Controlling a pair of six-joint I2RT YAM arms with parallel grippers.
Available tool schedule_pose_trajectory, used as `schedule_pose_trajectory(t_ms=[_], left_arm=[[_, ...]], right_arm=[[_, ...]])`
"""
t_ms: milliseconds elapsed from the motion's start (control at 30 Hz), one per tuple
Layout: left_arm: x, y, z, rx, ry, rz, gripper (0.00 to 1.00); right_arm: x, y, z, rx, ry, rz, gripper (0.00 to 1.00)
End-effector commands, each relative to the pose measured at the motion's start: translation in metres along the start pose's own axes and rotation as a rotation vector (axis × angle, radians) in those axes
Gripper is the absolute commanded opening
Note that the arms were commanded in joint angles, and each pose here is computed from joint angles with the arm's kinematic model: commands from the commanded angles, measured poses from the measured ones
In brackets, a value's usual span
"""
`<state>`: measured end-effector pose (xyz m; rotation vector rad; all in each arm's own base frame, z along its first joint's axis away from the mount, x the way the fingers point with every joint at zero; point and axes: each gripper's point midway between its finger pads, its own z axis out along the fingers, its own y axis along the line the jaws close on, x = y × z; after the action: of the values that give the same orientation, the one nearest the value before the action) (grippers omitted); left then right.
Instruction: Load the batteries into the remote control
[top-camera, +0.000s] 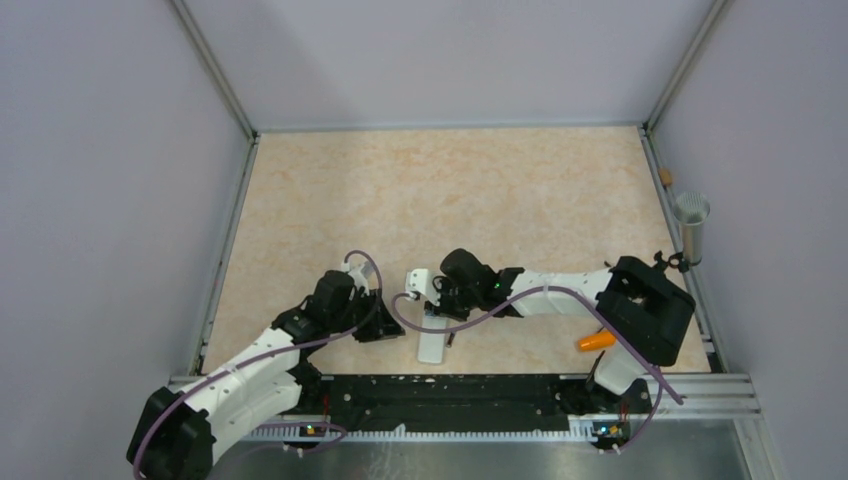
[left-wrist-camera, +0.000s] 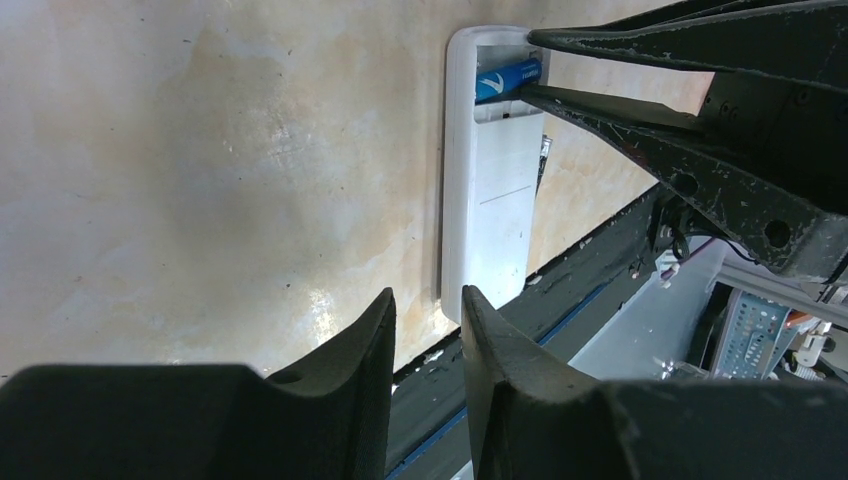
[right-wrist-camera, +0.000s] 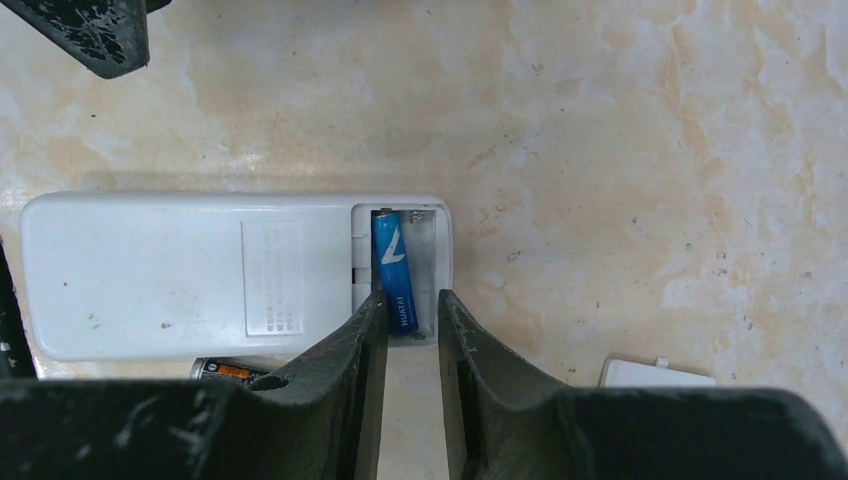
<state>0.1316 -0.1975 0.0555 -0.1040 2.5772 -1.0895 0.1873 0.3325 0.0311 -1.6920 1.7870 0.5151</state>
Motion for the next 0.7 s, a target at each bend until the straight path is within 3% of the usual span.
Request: schedule_pose_trajectory(t_ms=[0,467,567,667], left_arm=[[0.001,-0.002,0.000,0.020,-0.003,0.018,0.32],[0.004,0.001,0.002,0.018,0.014,0.030,0.33],[0.003,0.001,0.002,0.017,0.013,0.032,0.33],[0.002,0.001,0.002,0.016,0.011,0.034,0.33]], right_arm=[[-0.001,0.009,0.006,-0.063,-0.002,-0.022,0.25],[0.041,0.031,0.015,-0.134,0.189,0.027,0.32],[0.042,0.029,0.015,-0.115,0.194,0.032,0.23],[0.037,0.025,0.013,-0.088,0.172,0.033,0.00]])
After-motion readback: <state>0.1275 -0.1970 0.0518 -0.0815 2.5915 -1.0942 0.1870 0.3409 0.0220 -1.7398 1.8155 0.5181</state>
